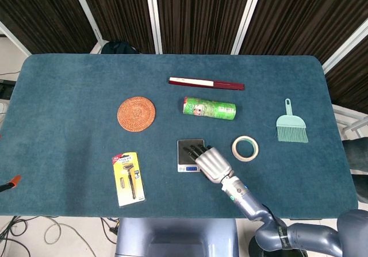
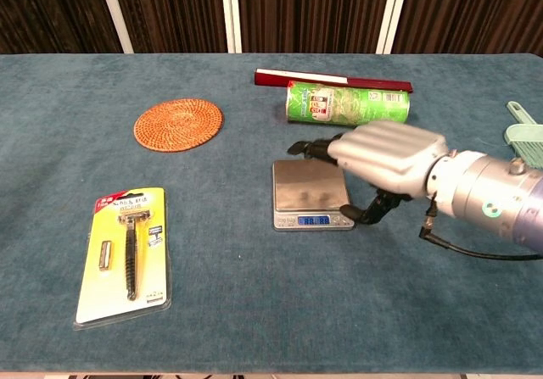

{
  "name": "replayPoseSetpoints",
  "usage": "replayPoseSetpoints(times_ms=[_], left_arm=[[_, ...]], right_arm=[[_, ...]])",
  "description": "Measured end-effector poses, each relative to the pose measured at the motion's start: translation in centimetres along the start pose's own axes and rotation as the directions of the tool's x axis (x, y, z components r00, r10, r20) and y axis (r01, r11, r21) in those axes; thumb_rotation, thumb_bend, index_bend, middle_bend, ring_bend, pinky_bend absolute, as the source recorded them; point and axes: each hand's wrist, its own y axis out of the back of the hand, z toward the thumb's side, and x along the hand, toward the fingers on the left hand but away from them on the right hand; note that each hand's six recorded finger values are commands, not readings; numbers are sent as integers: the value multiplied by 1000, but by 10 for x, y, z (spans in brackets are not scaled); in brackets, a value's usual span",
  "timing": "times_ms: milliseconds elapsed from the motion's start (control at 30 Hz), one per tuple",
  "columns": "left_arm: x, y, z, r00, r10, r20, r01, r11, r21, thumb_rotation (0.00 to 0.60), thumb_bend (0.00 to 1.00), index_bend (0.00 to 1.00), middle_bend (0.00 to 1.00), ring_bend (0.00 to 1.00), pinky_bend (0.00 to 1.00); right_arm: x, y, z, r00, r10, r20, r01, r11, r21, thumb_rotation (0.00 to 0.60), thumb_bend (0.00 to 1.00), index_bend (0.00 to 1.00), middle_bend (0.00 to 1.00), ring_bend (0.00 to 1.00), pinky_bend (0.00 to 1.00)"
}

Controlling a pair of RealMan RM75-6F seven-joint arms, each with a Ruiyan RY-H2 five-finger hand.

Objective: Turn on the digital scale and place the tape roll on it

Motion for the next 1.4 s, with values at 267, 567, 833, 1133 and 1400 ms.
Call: replayPoseSetpoints(times_ms=[267, 567, 833, 1133, 1400], left_arm=[[-1, -2, 2, 1000, -2, 3, 2, 1000, 6, 600, 37, 0, 0, 0, 0], [-1, -2, 2, 1000, 0, 1, 0, 1000, 12, 600, 37, 0, 0, 0, 0], [-1, -2, 2, 1000, 1, 0, -1, 1000, 15, 600, 37, 0, 0, 0, 0], [-2, -4, 4, 1000, -1, 3, 1, 1000, 22, 600, 38, 0, 0, 0, 0], [-2, -5, 5, 1000, -4, 4, 4, 1000, 30, 600, 37, 0, 0, 0, 0]], right_arm=[[4, 11, -37, 996, 35, 80, -33, 999, -33, 600, 364, 0, 55, 57, 19], [6, 6, -69, 986, 91, 142, -87, 996, -36, 600, 362, 0, 22, 0, 0], [11, 0, -89, 974, 141, 175, -138, 990, -33, 600, 362, 0, 21, 0, 0], [19, -11, -104, 959, 196, 202, -194, 980, -34, 600, 362, 0, 21, 0, 0], [22, -18, -120, 950, 208, 234, -212, 977, -6, 600, 362, 0, 23, 0, 0]])
